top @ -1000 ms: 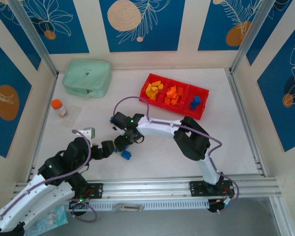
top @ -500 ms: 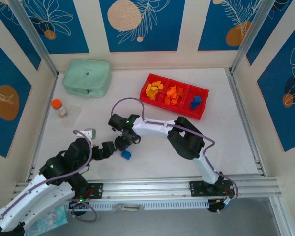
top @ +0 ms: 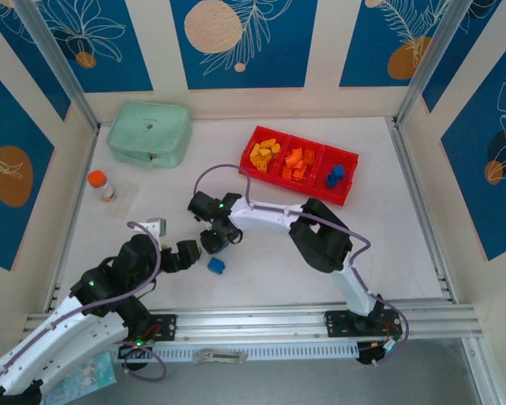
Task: Sort the legos into containers by color
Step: Pick up the lego from the center of the table, then place the lego in the container.
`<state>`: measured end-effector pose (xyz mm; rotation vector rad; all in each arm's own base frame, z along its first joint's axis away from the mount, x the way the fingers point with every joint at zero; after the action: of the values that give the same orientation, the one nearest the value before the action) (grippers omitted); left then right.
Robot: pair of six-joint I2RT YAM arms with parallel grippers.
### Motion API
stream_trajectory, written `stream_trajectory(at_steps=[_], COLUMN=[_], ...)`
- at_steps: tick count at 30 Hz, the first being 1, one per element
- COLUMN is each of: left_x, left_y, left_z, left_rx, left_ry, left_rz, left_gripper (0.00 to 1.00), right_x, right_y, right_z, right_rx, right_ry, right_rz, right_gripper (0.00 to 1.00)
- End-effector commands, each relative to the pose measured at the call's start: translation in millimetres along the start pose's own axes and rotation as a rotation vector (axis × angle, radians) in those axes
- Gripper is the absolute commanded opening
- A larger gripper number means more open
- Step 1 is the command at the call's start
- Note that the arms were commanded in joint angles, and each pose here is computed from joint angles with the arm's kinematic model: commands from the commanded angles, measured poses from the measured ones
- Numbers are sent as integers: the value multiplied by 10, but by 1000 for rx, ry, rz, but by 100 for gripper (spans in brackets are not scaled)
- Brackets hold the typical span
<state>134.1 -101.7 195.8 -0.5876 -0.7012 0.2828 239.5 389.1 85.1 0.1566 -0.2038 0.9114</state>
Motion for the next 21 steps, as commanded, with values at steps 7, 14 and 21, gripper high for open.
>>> stream_trajectory(at_steps=[7,14,21], left_x=[90,116,134], left_y=[-309,-570,-776], left_z=[-99,-331,-577], left_rx=[-84,-133,-183], left_ry=[28,82,105], left_rz=[-16,-32,-25], left_gripper=[99,99,99], right_x=[-206,-501,-745], right_y=[-364,-1014,-1840], right_z=[734,1129,1441], right_rx=[-16,-106,-234], right_ry=[-68,-129,-227], right_rz=[-190,-398,-613], right_gripper=[46,45,43])
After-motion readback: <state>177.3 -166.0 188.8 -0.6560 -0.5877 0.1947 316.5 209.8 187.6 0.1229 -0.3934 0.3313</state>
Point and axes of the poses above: each hand's point on the last joint's axis, 136 mm out from that joint toward the fingers, its own z axis back along the fingers, its own y axis along the line the jaws close on, x = y × z, the point moved 6 cm from there along z, back along the fingers, and after that the axes turned 13 degrees about z, right-handed, at the moved point
